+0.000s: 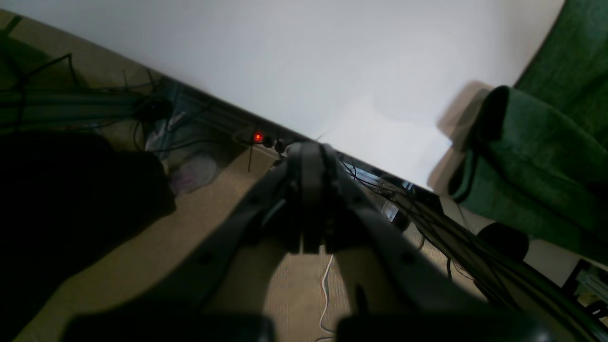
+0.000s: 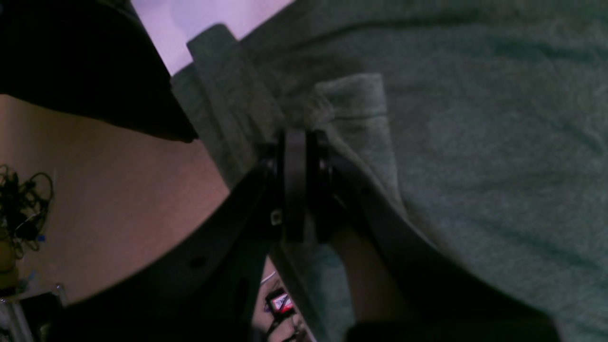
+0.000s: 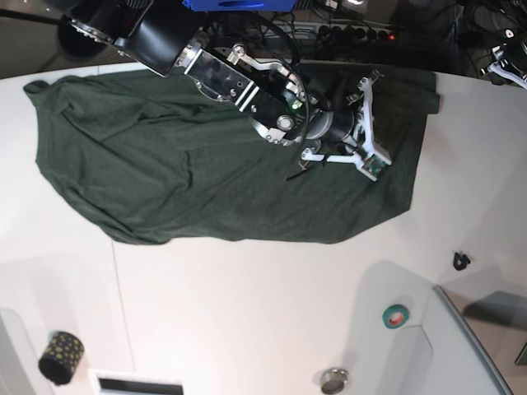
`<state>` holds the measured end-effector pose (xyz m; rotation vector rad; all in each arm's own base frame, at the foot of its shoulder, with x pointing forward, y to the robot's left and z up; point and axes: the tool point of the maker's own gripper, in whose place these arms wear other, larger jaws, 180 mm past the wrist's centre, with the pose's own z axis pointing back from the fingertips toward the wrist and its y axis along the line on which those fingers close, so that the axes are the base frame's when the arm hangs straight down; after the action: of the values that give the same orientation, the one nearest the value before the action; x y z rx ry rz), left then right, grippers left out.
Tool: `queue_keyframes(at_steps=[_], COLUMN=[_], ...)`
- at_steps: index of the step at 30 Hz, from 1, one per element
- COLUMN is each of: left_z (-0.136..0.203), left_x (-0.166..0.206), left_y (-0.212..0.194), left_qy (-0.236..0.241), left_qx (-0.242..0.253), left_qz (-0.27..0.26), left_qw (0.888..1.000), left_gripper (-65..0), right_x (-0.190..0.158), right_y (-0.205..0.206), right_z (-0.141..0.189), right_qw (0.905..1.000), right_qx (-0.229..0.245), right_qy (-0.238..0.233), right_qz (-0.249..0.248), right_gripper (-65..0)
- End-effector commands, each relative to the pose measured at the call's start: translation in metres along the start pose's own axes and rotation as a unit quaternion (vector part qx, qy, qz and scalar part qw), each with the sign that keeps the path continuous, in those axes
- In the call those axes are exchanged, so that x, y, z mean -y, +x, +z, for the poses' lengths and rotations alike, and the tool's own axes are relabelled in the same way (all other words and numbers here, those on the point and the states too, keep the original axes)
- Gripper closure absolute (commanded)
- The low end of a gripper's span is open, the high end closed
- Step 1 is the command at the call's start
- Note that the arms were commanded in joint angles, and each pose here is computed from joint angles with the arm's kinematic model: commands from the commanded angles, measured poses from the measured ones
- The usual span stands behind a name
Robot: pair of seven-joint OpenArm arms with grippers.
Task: Layout the t-shirt on the table in an organized manner, then fold the t-shirt properly
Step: 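Drag the held fabric across the shirt toward the left gripper, then release the fabric and move the right gripper back to the shirt corner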
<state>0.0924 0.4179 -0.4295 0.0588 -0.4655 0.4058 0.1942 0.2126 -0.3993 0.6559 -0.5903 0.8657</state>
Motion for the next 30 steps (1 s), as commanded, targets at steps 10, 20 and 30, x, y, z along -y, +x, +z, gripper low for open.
queue_keyframes(at_steps=[10,20,30], left_z=[0.014,0.014,0.013], left_x=[-0.016,-0.016,-0.014], left_y=[0.015,0.014,0.017], left_qy=[0.017,0.016,0.014], left_qx=[0.016,0.014,0.017], left_qz=[-0.022,-0.023,-0.024], left_qw=[0.999,1.0,0.999], left_gripper=[0.0,0.0,0.0], right_x=[-0.015,-0.016,-0.053], right_y=[0.029,0.045,0.041], right_z=[-0.013,-0.014,-0.017], right_qw=[0.9981,0.9955,0.9888], right_qx=[0.034,0.072,0.089], right_qy=[0.02,0.021,0.058], right_qz=[0.048,0.058,0.105], right_gripper=[-0.3,-0.8,-36.8])
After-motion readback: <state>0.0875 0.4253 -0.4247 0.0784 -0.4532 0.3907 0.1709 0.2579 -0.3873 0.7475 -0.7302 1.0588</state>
